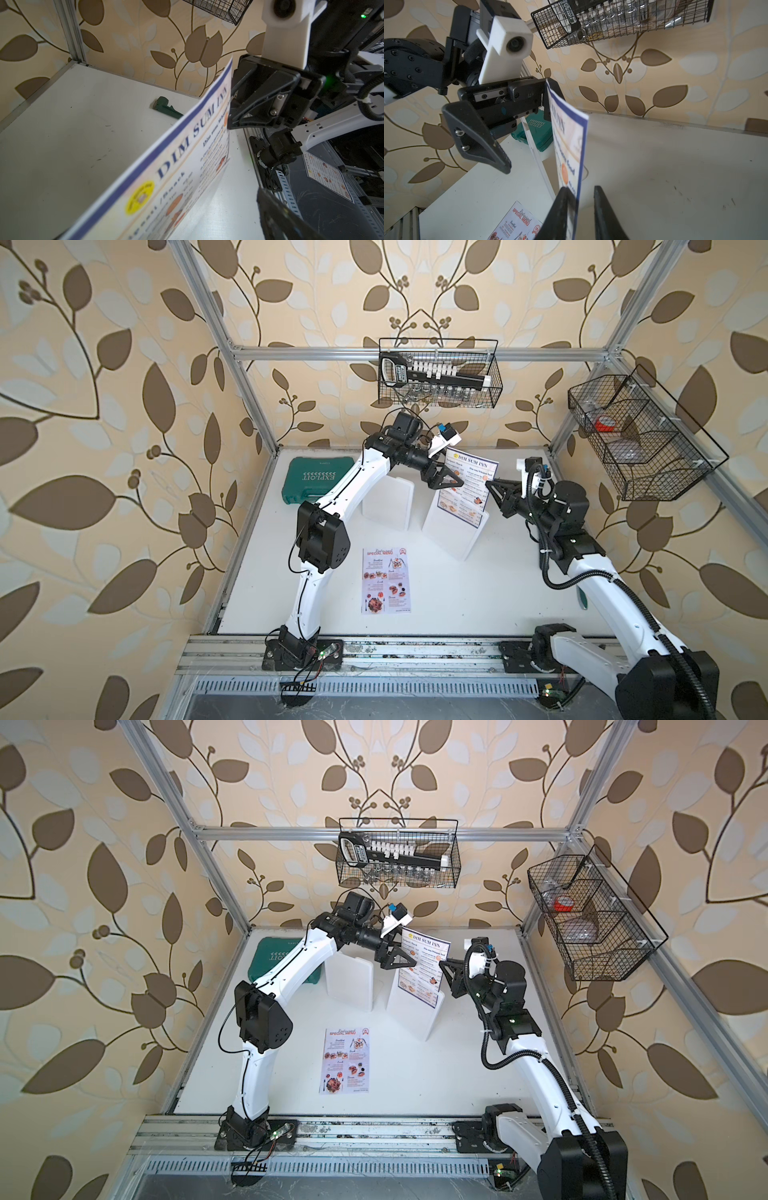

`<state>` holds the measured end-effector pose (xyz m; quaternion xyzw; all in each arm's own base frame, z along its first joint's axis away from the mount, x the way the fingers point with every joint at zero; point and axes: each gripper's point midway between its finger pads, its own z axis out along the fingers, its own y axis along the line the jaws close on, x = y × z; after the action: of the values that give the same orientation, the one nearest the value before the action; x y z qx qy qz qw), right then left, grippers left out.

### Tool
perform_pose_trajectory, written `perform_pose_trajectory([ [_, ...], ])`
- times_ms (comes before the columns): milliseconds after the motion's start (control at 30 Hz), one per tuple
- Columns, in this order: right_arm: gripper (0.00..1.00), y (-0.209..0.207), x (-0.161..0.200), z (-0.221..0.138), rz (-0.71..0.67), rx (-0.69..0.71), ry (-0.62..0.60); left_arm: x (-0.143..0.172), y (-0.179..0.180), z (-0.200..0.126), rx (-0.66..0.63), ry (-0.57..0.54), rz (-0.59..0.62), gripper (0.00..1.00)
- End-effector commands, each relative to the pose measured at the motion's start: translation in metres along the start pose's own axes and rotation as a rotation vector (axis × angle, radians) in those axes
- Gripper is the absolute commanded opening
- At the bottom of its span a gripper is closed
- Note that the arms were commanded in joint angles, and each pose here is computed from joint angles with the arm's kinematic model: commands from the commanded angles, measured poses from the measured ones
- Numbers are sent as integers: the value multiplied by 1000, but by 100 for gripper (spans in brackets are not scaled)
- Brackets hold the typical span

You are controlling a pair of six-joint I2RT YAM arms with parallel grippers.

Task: Insert the menus into the narrow rack
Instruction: Insert the menu into the narrow rack.

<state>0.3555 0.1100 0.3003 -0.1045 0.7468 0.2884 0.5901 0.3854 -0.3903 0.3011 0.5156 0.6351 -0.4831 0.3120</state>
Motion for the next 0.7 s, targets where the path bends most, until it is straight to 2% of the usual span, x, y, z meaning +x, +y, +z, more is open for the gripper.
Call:
perform_pose_trajectory([
  [0,19,-1,-13,3,-14,-2,-18,-11,-9,-2,30,-29,32,99],
  [200,8,1,-18,5,-15,-8,-18,-10,-9,-2,27,-26,36,99],
  [333,2,-4,-10,2,-3,25,1,-10,-10,-2,27,-25,36,99],
  [667,0,-6,16,-11,30,50,31,-10,-10,-3,25,-24,36,99],
])
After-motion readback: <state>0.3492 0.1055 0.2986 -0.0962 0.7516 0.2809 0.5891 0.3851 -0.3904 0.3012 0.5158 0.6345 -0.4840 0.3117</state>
